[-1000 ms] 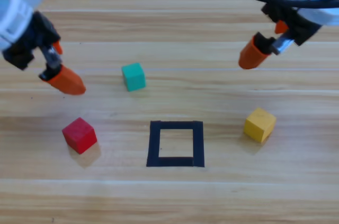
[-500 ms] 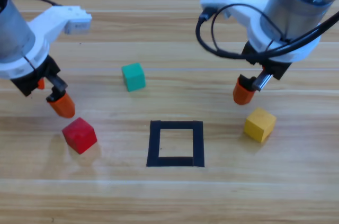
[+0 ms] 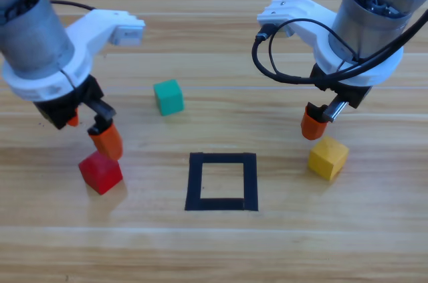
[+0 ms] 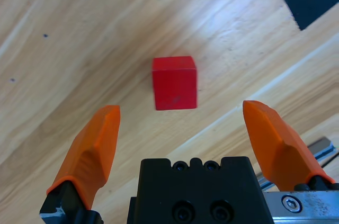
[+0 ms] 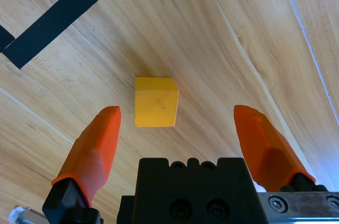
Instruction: Stack the blocks in the rectangular block: red at the bottom, yellow in the middle, green on top
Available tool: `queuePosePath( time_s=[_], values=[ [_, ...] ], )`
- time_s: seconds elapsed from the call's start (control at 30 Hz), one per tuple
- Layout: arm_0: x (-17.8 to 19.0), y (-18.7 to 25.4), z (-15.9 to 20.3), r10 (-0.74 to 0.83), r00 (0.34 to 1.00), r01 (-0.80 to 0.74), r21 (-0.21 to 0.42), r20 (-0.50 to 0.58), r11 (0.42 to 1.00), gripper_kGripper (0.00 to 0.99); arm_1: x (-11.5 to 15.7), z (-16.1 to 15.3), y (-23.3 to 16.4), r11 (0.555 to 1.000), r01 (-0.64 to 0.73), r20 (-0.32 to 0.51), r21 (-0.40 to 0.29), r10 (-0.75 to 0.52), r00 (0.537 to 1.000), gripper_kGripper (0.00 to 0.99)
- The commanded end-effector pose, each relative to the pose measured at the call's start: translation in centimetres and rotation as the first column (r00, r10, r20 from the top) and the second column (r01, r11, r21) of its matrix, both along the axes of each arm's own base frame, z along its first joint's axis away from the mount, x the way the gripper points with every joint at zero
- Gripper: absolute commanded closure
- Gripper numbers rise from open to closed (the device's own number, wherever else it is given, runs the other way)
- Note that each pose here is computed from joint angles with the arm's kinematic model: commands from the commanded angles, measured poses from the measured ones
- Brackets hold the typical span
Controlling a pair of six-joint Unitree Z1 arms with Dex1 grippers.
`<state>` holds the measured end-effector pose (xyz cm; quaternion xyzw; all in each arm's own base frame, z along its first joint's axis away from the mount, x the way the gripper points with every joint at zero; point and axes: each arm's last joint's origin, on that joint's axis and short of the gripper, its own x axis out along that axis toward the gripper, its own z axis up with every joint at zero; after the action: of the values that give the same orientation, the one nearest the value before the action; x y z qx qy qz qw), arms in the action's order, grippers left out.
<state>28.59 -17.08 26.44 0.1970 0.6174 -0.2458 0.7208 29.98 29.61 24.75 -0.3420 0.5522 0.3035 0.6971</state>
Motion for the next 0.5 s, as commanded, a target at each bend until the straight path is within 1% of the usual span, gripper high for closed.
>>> queuePosePath(
  time_s=[0.03,0.1,0.37,0.5],
  values=[
    [-0.2,-2.3,-2.3,-0.040,0.997,0.042,0.033,-0.063,0.999,0.000,1.8,-4.9,-0.6,0.996,0.014,-0.099,-0.085,-0.022,0.995,0.042],
    [-0.3,-2.2,-3.2,-0.040,0.996,0.043,0.045,-0.074,0.998,0.000,1.9,-5.3,-0.5,0.996,0.005,-0.112,-0.089,-0.015,0.994,0.044],
    [-0.6,-1.9,-4.7,-0.060,0.996,0.063,0.047,-0.073,0.997,0.000,2.2,-6.0,-0.6,0.996,0.003,-0.130,-0.090,-0.014,0.991,0.054],
    [-0.5,-1.2,-5.4,-0.044,0.996,0.049,0.068,-0.071,0.996,0.000,2.2,-6.2,-0.7,0.996,0.003,-0.144,-0.088,-0.016,0.989,0.067]
  ],
)
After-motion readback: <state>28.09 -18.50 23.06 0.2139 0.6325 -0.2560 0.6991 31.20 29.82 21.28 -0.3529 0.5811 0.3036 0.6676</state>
